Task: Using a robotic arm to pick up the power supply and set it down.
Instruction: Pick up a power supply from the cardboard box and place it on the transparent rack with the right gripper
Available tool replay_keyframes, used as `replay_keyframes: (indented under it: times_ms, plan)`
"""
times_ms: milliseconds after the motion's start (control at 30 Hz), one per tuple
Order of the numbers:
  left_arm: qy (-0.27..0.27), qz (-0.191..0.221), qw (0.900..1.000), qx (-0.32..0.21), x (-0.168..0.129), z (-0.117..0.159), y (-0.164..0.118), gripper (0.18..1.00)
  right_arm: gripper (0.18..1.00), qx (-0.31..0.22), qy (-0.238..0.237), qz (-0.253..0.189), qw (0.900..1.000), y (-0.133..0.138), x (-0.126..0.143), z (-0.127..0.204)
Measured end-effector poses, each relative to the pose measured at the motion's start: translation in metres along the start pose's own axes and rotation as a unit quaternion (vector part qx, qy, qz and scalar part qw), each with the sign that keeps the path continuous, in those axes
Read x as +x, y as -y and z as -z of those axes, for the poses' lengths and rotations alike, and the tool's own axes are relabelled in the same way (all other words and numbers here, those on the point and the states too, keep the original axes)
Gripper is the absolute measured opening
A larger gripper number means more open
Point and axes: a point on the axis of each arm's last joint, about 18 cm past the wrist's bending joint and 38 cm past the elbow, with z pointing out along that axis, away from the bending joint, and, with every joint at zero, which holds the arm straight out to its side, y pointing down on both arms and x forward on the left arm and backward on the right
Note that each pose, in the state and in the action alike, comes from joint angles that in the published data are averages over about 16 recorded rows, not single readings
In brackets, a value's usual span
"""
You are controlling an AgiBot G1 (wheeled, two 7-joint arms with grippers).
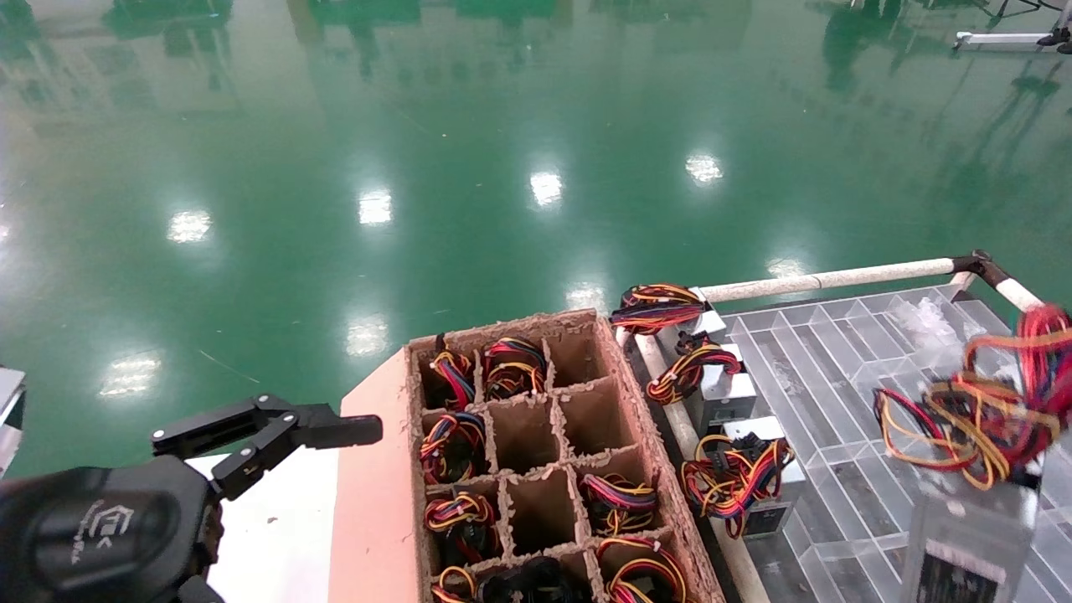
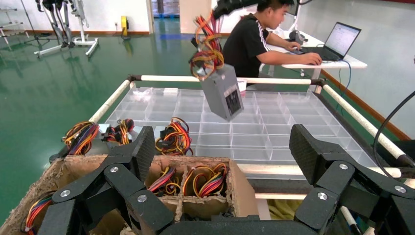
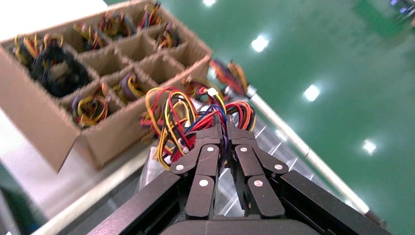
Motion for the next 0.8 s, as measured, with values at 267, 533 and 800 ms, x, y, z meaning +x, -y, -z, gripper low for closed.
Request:
replay_keyframes:
  times_ms: [267, 533, 800]
  plan:
    - [0.000, 0.000, 1.0000, 0.000, 0.000, 0.000, 0.000, 1.001, 0.194, -0.020, 0.035, 0.015, 0.999, -0.025, -0.011, -0.017]
    - [0.000, 0.000, 1.0000, 0.000, 0.000, 0.000, 0.000, 1.001, 0.193, -0.024, 0.074, 0.040, 0.996, -0.036, -0.026, -0.050]
    - [0.000, 0.000, 1.0000, 0.000, 0.000, 0.000, 0.000, 1.001, 0.193, -0.021, 0.102, 0.058, 0.993, -0.034, -0.038, -0.080]
